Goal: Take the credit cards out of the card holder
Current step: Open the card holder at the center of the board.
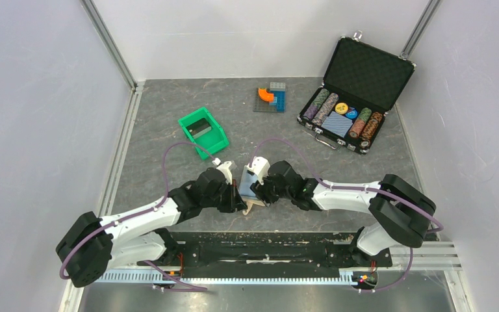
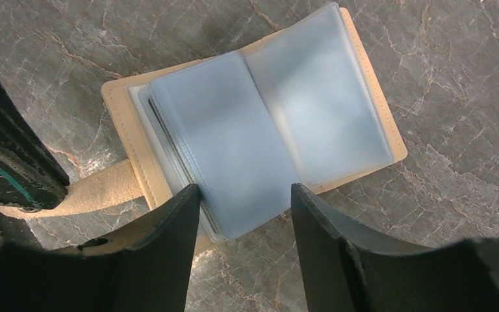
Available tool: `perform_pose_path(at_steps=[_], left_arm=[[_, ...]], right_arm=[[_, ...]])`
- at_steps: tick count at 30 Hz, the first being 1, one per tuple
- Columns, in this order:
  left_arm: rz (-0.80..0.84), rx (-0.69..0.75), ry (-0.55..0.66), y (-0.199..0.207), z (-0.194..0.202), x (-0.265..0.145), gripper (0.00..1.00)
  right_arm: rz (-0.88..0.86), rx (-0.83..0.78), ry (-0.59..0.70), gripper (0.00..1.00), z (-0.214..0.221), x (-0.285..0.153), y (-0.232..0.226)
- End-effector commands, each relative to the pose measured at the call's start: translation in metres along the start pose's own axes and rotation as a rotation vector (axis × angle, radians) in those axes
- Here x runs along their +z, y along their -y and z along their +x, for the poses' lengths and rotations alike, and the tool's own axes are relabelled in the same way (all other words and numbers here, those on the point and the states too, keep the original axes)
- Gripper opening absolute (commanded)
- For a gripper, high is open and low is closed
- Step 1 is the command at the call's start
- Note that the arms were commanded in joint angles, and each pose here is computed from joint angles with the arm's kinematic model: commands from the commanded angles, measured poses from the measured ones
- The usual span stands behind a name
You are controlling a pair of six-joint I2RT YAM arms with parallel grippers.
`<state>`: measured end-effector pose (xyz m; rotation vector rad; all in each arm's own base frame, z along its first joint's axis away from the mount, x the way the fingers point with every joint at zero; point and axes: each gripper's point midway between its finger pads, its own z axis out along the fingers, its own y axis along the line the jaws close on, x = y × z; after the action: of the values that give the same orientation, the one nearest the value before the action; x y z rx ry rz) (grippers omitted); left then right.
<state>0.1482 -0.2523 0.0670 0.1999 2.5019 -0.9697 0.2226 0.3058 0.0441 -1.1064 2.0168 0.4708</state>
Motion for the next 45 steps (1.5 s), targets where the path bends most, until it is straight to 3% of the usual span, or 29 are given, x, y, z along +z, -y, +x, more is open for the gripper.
perform_pose_path(at_steps=[1,28,45], left_arm=[[0.055,0.043,0.017,0.013,-0.006,-0.004,0.02],[0.018,0.035,-0.001,0.0,0.002,-0.001,0.02],[-0.108,0.015,-0.004,-0.021,0.002,-0.001,0.02]], right_arm=[[0.072,-0.007,0.06,0.54,-0.02,-0.001,0.014],[0.155,-0.002,0.091,0.47,-0.04,-0.007,0.029],[0.2,-0.002,0.037,0.31,-0.034,0.004,0.043]])
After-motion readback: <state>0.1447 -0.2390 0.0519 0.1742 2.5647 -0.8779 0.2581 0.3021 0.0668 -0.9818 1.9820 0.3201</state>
